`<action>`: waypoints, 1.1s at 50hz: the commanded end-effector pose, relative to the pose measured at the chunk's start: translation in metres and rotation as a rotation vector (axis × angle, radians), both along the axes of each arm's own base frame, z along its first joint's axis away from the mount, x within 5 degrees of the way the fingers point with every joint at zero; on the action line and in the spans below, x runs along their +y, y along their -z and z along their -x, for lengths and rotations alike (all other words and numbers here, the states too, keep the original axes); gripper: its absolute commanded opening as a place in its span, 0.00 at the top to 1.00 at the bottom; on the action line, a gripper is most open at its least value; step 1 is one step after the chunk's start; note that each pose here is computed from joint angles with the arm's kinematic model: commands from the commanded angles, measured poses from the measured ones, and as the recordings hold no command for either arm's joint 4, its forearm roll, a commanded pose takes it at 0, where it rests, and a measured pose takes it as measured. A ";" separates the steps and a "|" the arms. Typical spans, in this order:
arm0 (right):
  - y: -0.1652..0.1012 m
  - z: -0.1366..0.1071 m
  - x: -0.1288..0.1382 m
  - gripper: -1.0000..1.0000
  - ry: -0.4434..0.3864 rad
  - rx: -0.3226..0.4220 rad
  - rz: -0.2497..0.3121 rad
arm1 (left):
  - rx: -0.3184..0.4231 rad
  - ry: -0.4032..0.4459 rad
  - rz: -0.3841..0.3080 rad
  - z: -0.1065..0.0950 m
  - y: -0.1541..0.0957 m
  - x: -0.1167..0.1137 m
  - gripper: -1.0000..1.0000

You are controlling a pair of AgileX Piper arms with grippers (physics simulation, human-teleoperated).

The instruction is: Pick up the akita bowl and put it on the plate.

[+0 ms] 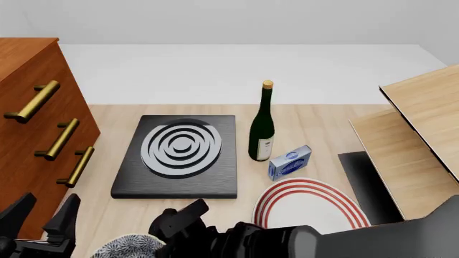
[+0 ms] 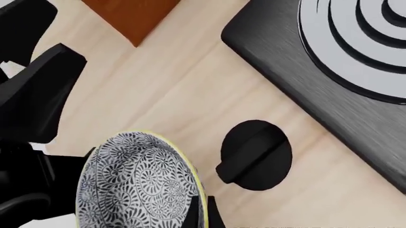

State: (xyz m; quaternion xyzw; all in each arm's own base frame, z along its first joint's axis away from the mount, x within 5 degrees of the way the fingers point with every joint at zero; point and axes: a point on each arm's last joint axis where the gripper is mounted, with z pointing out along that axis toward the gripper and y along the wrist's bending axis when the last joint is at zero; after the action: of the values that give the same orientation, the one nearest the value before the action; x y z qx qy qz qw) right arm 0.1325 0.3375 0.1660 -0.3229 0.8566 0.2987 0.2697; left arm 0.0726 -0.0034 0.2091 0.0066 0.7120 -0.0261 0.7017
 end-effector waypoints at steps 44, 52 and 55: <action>-0.085 -0.051 -0.105 1.00 0.245 -0.082 -0.031 | 0.005 0.003 -0.007 -0.003 0.000 0.000 0.00; -0.080 -0.057 -0.127 1.00 0.303 -0.080 -0.007 | 0.004 0.005 -0.007 -0.002 0.000 -0.001 0.00; -0.079 -0.061 -0.137 1.00 0.336 -0.078 0.000 | 0.004 0.007 -0.008 -0.002 0.000 -0.001 0.00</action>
State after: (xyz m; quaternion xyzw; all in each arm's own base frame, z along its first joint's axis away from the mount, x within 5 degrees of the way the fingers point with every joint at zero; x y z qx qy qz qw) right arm 0.1844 0.2269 0.2451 -0.2284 0.8759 0.2503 0.3436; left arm 0.0744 -0.0038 0.2090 0.0109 0.7134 -0.0251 0.7002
